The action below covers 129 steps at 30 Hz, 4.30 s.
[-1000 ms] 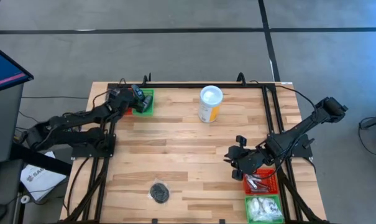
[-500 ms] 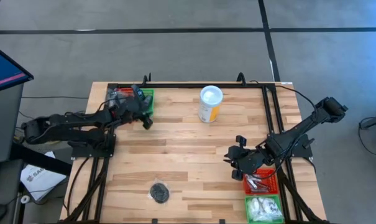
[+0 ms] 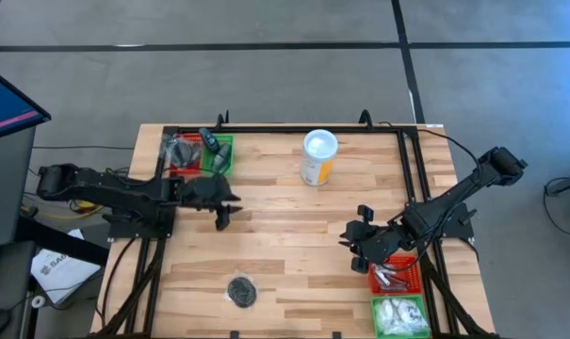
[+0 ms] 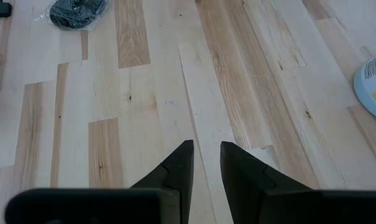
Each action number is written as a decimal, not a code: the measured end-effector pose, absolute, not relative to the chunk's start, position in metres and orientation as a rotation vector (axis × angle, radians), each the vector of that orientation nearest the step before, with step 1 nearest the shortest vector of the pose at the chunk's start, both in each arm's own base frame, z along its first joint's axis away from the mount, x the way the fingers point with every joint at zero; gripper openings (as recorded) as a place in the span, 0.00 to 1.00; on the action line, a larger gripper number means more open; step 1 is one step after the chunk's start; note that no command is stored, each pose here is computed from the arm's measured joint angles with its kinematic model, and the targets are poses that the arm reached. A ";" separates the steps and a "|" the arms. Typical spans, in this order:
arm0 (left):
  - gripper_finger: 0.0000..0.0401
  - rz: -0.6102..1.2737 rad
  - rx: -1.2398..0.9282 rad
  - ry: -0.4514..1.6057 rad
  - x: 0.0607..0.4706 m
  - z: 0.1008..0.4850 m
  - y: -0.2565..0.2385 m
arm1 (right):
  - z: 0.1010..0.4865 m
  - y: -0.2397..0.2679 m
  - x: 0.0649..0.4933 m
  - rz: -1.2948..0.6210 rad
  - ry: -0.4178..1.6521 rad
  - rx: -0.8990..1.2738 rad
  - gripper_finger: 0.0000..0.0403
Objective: Pick & Place Travel size toiletries
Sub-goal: Put the black hairbrush into the top red bin
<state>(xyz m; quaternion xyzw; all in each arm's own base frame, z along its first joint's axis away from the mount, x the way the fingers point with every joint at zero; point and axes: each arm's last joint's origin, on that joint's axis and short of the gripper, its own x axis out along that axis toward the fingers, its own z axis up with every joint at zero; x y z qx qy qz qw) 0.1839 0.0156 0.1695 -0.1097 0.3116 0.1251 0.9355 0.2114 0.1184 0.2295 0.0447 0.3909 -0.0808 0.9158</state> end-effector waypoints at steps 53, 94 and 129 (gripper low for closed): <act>0.37 -0.179 -0.512 0.668 0.183 0.086 -0.108 | 0.229 0.114 0.214 -0.180 0.805 0.090 0.18; 0.26 -0.163 -0.546 0.704 0.175 0.084 -0.118 | 0.229 0.113 0.214 -0.185 0.806 0.096 0.18; 0.24 -0.178 -0.512 0.789 0.177 0.082 -0.122 | 0.230 0.113 0.214 -0.184 0.804 0.097 0.18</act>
